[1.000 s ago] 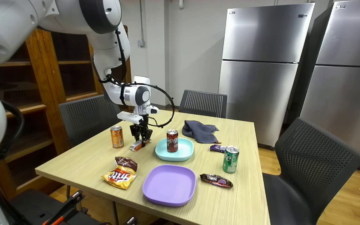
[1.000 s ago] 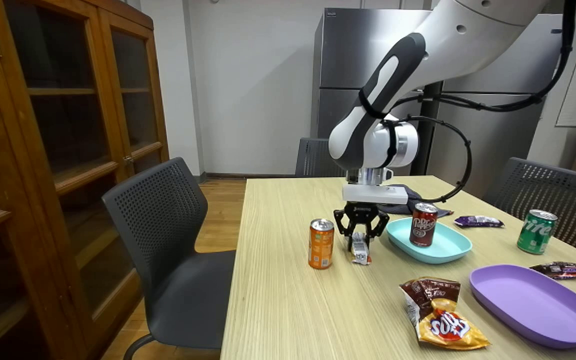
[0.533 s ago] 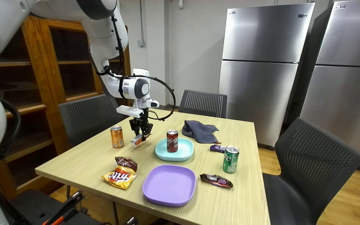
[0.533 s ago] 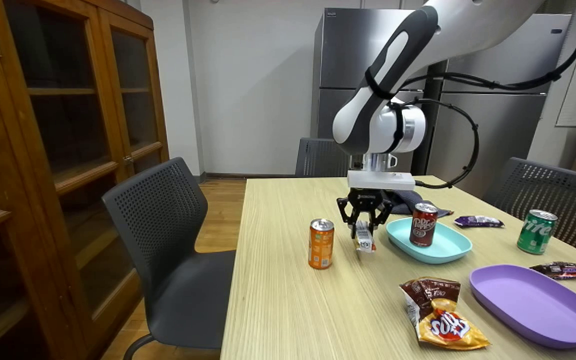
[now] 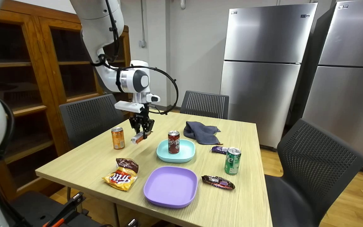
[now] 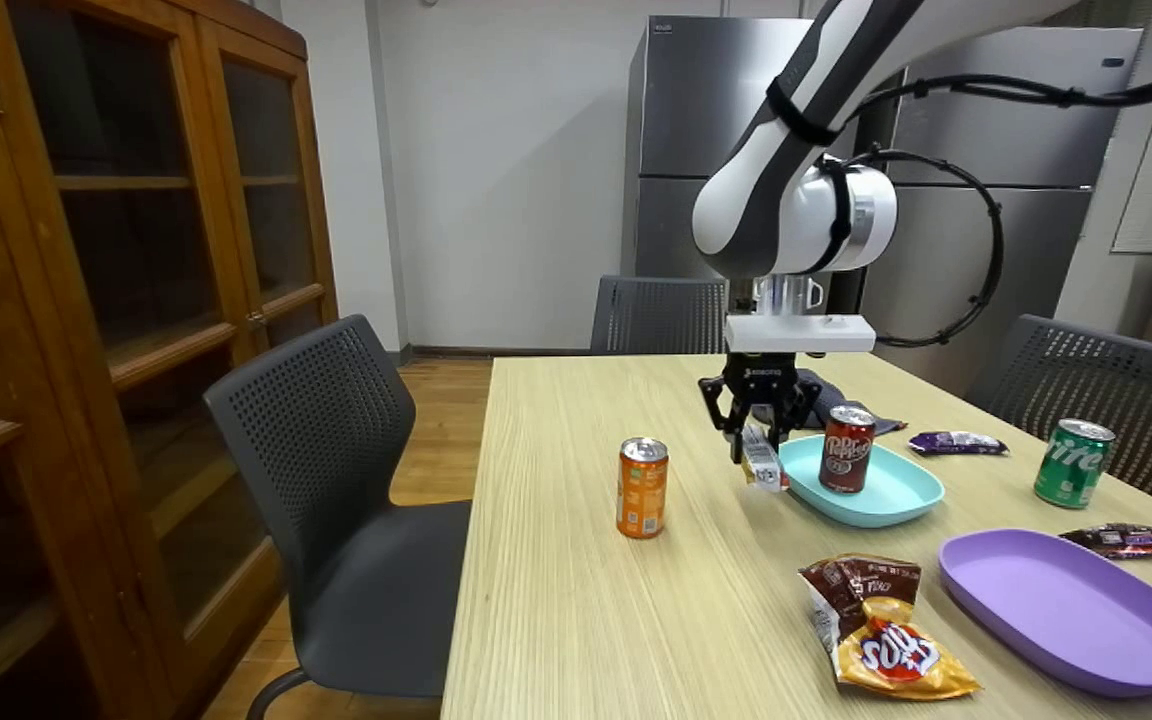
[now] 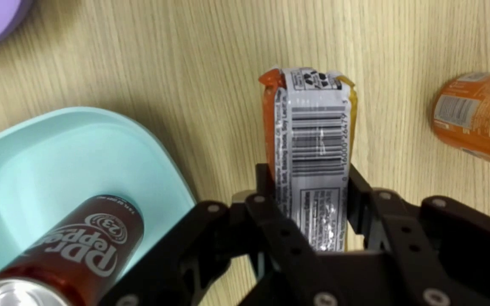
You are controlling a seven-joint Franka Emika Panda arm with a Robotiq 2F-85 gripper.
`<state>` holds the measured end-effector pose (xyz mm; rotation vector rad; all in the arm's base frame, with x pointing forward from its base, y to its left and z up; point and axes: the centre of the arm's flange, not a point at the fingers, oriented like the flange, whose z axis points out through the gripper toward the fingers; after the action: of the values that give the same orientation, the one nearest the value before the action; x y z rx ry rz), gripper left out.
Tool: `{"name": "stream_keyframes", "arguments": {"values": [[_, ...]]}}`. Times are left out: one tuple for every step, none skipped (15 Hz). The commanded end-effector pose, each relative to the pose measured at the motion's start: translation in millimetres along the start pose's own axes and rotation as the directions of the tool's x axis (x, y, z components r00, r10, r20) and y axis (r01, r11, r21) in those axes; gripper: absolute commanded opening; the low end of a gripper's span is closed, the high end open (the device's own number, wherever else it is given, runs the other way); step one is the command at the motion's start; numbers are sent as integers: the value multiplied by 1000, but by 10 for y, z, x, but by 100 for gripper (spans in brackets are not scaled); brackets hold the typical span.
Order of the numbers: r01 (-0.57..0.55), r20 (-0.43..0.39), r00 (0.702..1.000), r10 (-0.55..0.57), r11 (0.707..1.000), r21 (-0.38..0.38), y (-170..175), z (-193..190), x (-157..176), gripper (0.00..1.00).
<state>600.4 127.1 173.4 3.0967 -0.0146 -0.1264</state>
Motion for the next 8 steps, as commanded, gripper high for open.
{"name": "stream_keyframes", "arguments": {"values": [[38, -1, 999, -38, 999, -17, 7, -127, -410, 17], [36, 4, 999, -36, 999, -22, -14, -112, -480, 17], [40, 13, 999, -39, 999, -22, -23, -100, -545, 17], [41, 16, 999, -40, 999, -29, -21, -91, -615, 17], [44, 22, 999, -44, 999, -31, -17, -81, -675, 17], [50, 27, 998, -49, 998, -31, 4, -77, -741, 17], [56, 31, 998, -55, 998, -32, 30, -71, -797, 17], [58, 35, 998, -57, 998, -37, 74, -67, -848, 17]]}}
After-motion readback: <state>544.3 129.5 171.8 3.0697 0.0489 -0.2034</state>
